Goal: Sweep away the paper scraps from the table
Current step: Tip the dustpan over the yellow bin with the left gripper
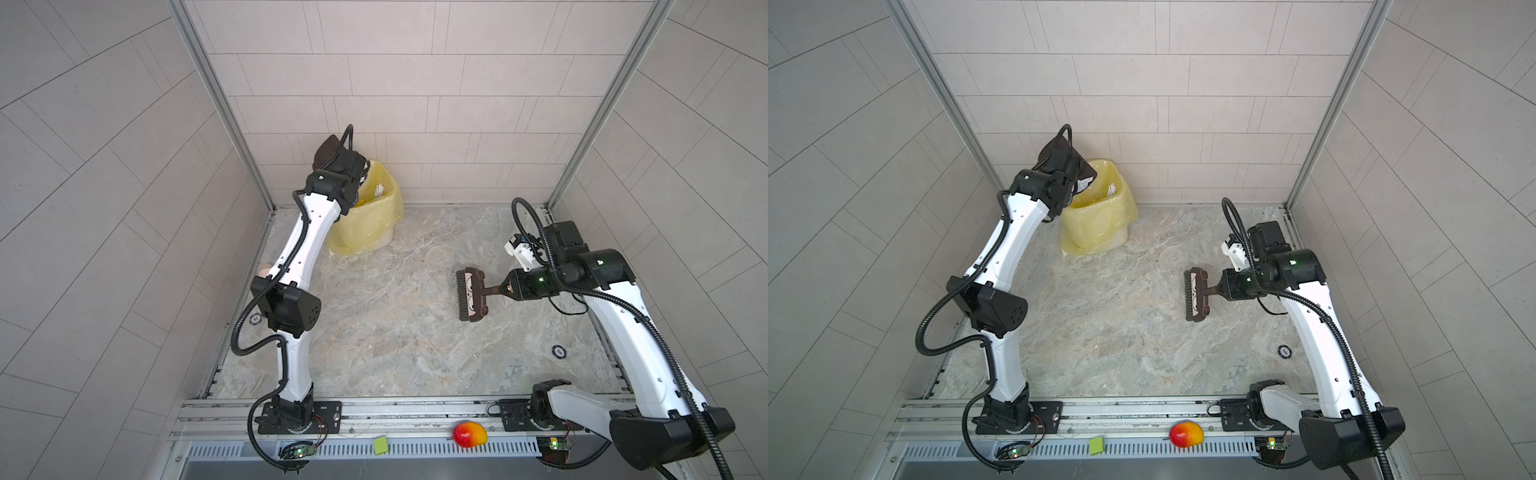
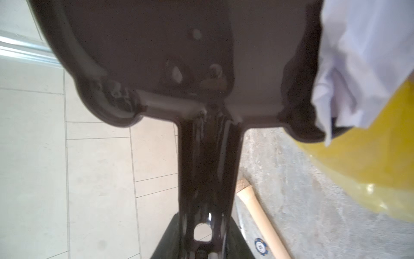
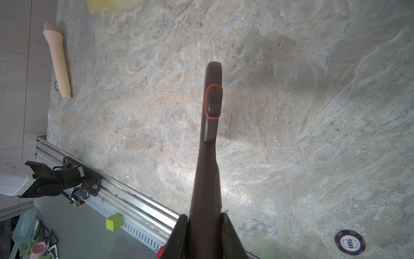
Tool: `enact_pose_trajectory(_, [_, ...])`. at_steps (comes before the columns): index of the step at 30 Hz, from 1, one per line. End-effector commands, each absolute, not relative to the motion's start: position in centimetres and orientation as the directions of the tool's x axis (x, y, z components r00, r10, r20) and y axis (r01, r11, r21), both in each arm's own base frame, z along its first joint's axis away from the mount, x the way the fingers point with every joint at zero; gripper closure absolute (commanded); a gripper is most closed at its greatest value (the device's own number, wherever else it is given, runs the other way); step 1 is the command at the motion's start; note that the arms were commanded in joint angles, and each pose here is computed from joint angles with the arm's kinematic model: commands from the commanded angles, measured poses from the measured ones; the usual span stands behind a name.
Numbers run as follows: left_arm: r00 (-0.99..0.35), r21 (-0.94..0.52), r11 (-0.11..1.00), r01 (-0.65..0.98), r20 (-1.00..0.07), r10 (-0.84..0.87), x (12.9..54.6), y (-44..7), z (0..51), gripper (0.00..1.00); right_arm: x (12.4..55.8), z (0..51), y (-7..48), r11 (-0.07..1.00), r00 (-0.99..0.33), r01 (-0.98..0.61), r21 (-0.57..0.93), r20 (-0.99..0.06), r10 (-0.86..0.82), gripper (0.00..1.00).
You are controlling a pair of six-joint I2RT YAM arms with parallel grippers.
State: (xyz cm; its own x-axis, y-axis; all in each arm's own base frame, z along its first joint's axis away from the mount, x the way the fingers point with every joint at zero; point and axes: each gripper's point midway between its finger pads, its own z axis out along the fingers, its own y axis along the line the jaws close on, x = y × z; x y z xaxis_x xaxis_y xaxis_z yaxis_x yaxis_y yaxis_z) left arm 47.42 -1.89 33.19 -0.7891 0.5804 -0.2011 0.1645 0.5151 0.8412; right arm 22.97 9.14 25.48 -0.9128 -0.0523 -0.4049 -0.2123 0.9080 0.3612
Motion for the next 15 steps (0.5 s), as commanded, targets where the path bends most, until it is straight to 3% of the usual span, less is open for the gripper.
enact_pose_trajectory(1, [-0.759,0.946,0.297,0.13,-0.098,0.643,48.4,-2.6,36.7,1.0,23.0,26.5,9.6,0.895,-0.904,-0.227,0.383,-0.424,-0.048,1.0])
enact_pose_trajectory(5, [-0.749,0.978,0.158,0.133,-0.005,0.663,49.0,-3.2,37.7,1.0,22.9,26.5,9.6,0.893,-0.903,-0.23,0.387,-0.428,-0.047,1.0])
enact_pose_trajectory(11, [-0.715,0.996,0.028,0.082,0.04,0.698,49.6,-4.6,39.5,1.0,22.8,26.1,9.7,0.89,-0.905,-0.231,0.394,-0.424,-0.047,1.0])
enact_pose_trajectory(15, [-0.714,0.997,0.0,0.077,0.056,0.698,49.1,-4.4,39.6,1.0,23.0,26.2,9.9,0.889,-0.903,-0.237,0.393,-0.426,-0.053,1.0])
